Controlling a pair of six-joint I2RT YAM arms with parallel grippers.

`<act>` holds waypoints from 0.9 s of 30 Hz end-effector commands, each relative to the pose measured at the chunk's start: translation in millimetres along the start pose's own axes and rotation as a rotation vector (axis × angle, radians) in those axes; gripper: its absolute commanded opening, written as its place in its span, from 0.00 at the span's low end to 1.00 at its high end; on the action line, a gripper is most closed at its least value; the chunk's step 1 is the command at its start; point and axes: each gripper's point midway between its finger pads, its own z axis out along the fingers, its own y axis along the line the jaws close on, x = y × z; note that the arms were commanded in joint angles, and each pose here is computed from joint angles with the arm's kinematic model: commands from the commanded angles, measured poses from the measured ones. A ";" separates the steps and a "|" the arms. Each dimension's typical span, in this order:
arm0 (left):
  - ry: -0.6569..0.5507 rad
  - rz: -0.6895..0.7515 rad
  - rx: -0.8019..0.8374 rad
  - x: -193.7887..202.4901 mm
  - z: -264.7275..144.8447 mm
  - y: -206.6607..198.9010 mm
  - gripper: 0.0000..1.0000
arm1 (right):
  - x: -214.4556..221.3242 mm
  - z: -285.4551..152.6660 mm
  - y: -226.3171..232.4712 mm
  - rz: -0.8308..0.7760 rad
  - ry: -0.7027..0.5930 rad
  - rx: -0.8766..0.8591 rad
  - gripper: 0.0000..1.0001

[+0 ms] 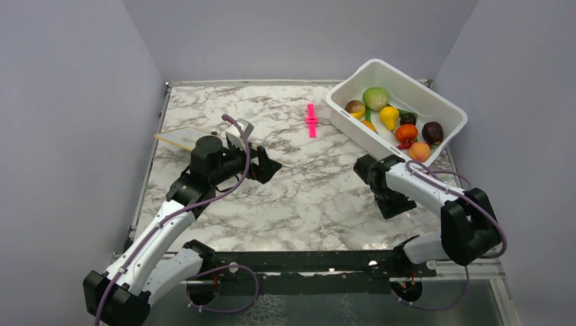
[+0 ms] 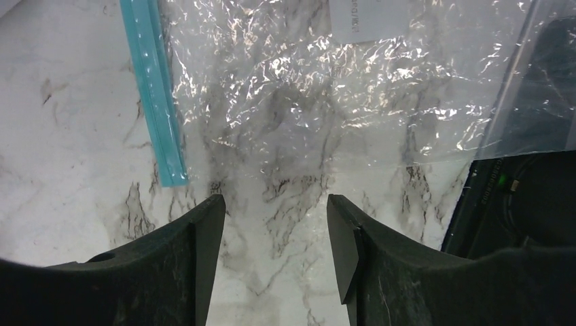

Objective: Place the food in the zip-top bag and seal the zipper
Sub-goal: Pick up the zipper food storage bag at the corner of the board.

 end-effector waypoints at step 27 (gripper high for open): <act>-0.022 0.043 0.039 -1.0 -3.6 -7.5 1.00 | -8.8 29.0 18.1 0.042 -0.069 0.044 0.01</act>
